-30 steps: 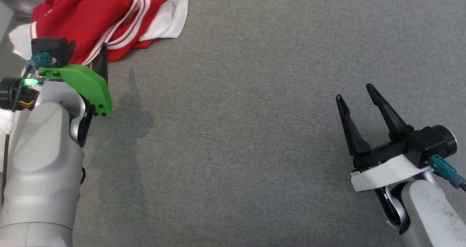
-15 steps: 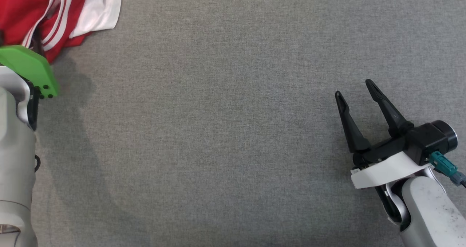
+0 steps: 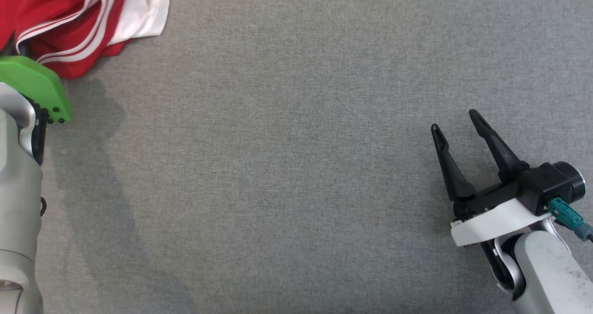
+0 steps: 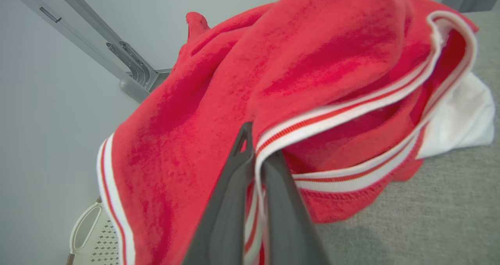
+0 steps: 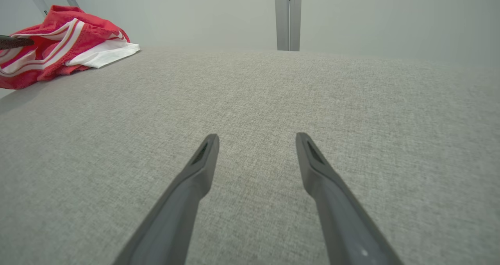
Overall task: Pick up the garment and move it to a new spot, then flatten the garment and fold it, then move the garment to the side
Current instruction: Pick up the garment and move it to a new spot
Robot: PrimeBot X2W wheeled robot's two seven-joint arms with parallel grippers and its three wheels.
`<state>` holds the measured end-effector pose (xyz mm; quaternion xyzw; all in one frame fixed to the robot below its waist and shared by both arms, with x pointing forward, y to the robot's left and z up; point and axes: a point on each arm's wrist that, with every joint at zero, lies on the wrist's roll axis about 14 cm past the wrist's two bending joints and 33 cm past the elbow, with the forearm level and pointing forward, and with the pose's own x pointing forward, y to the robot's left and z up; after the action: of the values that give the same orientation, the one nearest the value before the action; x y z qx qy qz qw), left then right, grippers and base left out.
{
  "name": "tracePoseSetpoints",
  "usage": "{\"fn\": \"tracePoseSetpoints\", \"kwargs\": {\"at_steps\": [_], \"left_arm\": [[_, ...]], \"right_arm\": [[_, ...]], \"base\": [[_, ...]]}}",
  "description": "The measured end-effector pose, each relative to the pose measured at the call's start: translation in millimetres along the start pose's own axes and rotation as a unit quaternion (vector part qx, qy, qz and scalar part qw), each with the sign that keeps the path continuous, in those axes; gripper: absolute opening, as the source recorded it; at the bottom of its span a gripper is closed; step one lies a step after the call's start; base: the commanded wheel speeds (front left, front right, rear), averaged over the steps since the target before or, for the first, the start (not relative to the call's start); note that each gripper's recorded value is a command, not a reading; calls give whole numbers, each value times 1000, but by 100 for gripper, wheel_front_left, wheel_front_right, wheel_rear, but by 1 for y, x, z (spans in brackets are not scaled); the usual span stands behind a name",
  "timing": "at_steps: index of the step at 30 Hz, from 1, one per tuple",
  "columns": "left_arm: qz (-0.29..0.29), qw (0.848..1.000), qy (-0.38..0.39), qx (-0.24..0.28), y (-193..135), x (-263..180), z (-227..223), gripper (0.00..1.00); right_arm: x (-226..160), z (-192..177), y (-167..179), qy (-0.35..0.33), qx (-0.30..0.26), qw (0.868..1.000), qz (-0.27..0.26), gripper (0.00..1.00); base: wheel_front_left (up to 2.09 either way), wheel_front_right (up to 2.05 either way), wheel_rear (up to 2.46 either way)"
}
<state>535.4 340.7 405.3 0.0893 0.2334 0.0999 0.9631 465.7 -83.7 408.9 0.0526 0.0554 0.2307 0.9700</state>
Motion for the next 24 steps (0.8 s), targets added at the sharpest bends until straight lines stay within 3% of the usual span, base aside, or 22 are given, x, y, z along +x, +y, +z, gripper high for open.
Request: {"fn": "tracePoseSetpoints", "kwargs": {"at_steps": [6, 15, 18, 24], "left_arm": [[-17, 995, -94, 20, 2, -18, 62, 0], [-81, 963, -256, 25, -28, -89, 175, 0], [-123, 943, -308, 22, -52, -130, 212, 0], [-237, 889, -391, -1, -110, -230, 269, 0]], "right_arm": [[-9, 13, 12, -12, 14, 1000, -5, 100], [-36, 40, 33, -40, 31, 998, -21, 100], [-50, 50, 31, -51, 28, 998, -35, 100], [-76, 71, 19, -77, 15, 994, -70, 100]], "base": [[0, 0, 0], [0, 0, 0], [0, 0, 0], [0, 0, 0]]}}
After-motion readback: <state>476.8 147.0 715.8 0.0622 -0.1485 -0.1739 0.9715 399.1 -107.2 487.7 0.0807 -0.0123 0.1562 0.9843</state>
